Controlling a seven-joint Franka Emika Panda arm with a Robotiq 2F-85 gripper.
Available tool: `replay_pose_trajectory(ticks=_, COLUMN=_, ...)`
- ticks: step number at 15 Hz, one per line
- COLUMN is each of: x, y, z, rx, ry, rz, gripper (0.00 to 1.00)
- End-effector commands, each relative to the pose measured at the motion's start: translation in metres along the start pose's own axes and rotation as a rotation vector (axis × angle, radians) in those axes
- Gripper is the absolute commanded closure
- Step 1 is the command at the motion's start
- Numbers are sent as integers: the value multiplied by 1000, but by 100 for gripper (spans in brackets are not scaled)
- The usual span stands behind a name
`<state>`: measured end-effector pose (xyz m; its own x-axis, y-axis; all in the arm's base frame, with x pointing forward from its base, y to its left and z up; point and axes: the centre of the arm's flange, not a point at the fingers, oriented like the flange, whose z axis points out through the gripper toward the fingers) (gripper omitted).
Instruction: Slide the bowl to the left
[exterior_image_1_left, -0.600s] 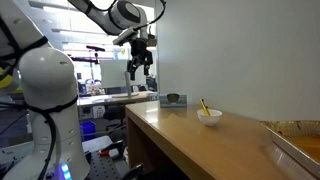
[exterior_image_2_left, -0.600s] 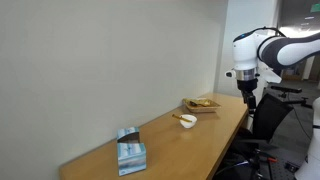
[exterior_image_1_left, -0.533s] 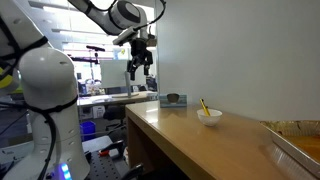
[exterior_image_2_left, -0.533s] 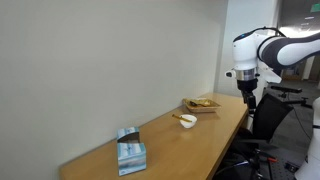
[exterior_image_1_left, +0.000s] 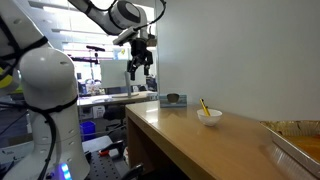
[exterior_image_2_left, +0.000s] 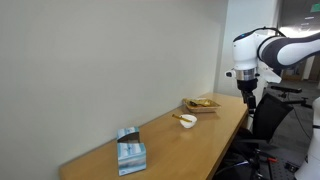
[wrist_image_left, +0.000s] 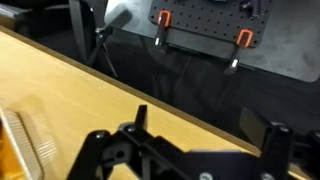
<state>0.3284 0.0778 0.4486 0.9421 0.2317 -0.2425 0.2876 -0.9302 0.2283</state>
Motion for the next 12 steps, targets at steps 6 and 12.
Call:
replay_pose_trajectory(ticks=6, x=86, y=34, z=1, rx=-143, ry=171, rz=-170, gripper=0)
replay_pose_trajectory(ticks=12, x=189, y=77, z=41, rx=-69, ry=182, rz=-331, gripper=0)
